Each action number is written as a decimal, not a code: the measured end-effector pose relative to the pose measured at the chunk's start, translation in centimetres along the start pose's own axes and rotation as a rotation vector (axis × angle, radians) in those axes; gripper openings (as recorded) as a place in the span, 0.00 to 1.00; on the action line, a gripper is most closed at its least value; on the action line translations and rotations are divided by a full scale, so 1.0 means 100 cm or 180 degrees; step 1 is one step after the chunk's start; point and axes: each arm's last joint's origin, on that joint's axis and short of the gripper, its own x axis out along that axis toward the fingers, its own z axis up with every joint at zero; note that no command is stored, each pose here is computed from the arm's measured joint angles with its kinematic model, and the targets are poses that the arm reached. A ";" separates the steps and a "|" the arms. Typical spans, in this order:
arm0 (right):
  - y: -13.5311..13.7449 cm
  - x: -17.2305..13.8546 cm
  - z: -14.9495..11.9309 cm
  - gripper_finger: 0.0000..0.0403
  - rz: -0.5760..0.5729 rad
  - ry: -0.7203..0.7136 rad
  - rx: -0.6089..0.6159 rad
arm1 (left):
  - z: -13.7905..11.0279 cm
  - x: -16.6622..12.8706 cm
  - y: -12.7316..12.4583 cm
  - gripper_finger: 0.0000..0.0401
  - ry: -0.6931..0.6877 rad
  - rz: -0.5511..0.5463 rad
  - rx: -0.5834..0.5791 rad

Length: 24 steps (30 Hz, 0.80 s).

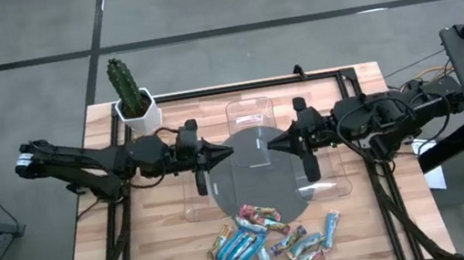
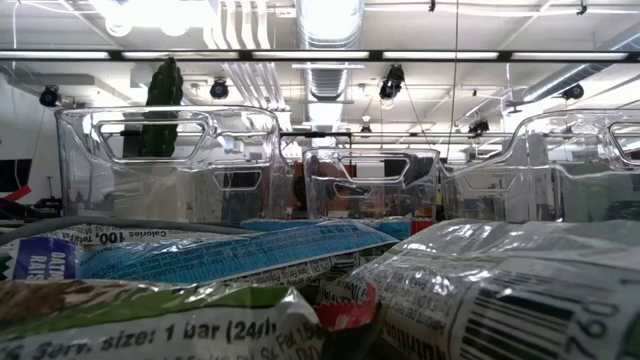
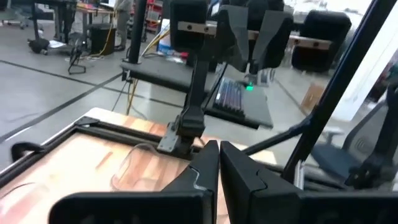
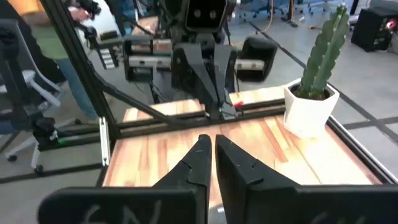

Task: Pick and place Granola Bars by type
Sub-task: Put the red granola bar into the left transparent bin

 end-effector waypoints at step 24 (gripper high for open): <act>0.007 0.017 -0.001 0.15 0.0131 0.0593 0.0499 | 0.013 -0.050 0.011 0.00 0.0298 -0.0030 0.0268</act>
